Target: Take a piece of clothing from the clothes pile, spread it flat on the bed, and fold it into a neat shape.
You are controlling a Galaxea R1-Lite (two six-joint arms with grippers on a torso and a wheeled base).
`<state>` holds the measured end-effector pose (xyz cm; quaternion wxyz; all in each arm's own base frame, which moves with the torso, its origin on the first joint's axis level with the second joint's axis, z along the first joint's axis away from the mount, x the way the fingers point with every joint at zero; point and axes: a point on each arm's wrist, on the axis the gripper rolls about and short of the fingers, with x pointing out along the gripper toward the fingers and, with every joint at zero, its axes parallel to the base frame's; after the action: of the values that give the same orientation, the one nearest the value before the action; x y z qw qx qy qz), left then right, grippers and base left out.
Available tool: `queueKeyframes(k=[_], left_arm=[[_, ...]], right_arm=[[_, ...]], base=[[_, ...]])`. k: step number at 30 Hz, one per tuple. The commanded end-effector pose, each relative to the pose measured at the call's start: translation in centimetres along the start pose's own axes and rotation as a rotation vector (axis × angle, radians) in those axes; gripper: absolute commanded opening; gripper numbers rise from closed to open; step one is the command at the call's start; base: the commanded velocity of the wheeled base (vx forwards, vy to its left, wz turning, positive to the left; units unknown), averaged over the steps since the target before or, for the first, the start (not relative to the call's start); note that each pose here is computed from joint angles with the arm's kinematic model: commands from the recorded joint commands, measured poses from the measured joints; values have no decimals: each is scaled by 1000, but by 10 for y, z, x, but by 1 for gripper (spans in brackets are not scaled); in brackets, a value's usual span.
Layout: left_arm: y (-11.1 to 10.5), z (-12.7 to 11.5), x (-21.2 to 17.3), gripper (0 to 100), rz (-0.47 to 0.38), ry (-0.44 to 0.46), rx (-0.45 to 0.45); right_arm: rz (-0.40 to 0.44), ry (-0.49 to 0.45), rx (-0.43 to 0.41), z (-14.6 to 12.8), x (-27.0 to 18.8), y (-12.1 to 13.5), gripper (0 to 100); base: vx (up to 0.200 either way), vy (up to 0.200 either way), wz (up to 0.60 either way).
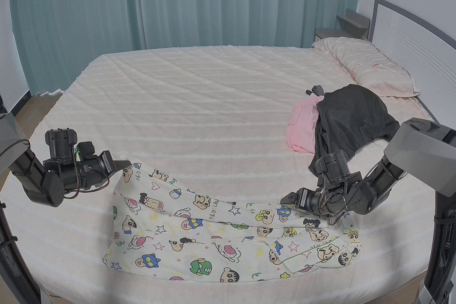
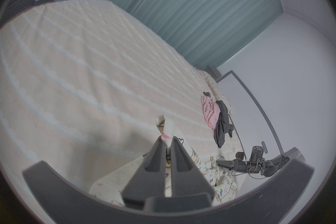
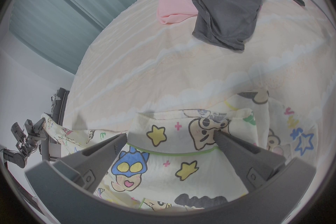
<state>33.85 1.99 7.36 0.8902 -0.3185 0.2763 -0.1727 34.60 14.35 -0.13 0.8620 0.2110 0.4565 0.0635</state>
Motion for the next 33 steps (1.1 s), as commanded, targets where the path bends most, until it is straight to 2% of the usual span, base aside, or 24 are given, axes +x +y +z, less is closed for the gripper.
queueKeyframes(k=[1, 7, 8, 15, 25, 30, 33], left_arm=[[6, -8, 2, 0, -7, -4, -6], [9, -19, -3, 0, -42, -17, 9], [12, -24, -8, 0, -46, -28, 13], [23, -30, -27, 0, -35, -83, 16], [34, -53, -51, 0, -57, -42, -19], [42, -64, -58, 0, -24, -18, -37], [55, -76, -63, 0, 22, 15, 4]], right_arm=[[-3, -6, 1, 0, 2, 0, 100], [-1, -9, 40, 0, 1, 0, 100], [4, -15, 68, 1, 0, 1, 100], [3, -14, 74, 1, -1, 0, 100], [-4, -4, 74, -1, -2, -1, 100], [-6, -2, 74, -2, -2, -1, 100], [-6, -2, 74, -2, -3, -1, 100]], base=[[0, 0, 0], [0, 0, 0], [0, 0, 0], [0, 0, 0], [0, 0, 0], [0, 0, 0], [0, 0, 0]])
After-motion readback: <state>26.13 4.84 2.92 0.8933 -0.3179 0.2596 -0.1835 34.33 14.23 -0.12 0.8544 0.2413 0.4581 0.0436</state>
